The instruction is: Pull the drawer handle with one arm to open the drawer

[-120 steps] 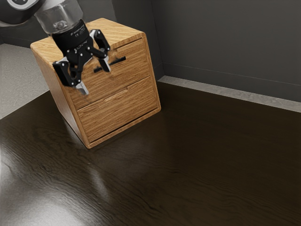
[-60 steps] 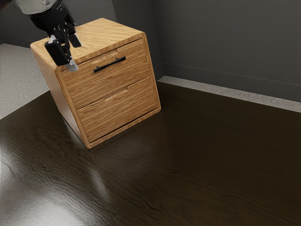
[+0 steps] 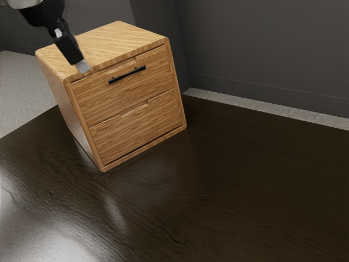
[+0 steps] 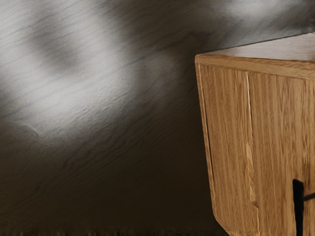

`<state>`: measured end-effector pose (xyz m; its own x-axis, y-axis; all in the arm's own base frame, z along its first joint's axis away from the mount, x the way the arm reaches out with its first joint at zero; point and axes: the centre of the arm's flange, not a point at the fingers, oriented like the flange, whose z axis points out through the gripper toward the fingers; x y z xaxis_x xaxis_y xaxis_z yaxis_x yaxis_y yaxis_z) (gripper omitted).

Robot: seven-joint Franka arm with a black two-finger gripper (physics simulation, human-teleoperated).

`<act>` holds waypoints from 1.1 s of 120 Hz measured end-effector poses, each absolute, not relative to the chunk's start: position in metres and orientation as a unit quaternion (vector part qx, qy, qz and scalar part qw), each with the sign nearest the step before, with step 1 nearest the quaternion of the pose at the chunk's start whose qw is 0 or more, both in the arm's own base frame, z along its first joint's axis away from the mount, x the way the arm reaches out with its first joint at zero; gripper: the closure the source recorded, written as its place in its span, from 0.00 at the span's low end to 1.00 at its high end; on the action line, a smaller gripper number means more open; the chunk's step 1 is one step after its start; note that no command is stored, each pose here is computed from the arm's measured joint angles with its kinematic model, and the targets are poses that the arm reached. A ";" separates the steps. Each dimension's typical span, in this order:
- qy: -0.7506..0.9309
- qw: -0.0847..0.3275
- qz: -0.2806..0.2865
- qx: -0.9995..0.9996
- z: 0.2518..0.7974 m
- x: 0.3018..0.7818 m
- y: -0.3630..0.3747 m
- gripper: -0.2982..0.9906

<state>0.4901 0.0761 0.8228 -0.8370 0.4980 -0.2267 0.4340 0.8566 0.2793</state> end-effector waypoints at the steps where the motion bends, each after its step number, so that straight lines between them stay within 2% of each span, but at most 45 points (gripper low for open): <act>1: 0.953 0.149 0.110 0.242 0.825 0.488 0.078 0.25; 30: 0.969 0.136 0.114 0.170 0.835 0.466 0.113 0.25; 42: 0.977 0.123 0.148 0.095 0.838 0.457 0.135 0.25; 51: 0.977 0.108 0.176 0.051 0.821 0.482 0.133 0.26; 76: 0.969 0.116 0.202 0.078 0.781 0.542 0.082 0.27; 104: 0.959 0.120 0.241 0.092 0.740 0.589 0.076 0.32; 119: 0.954 0.130 0.243 0.119 0.724 0.610 0.062 0.34; 132: 0.954 0.141 0.235 0.126 0.709 0.625 0.081 0.35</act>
<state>0.6253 0.0808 0.7093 -0.9290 0.3055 -0.2089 0.1733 0.8579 0.4837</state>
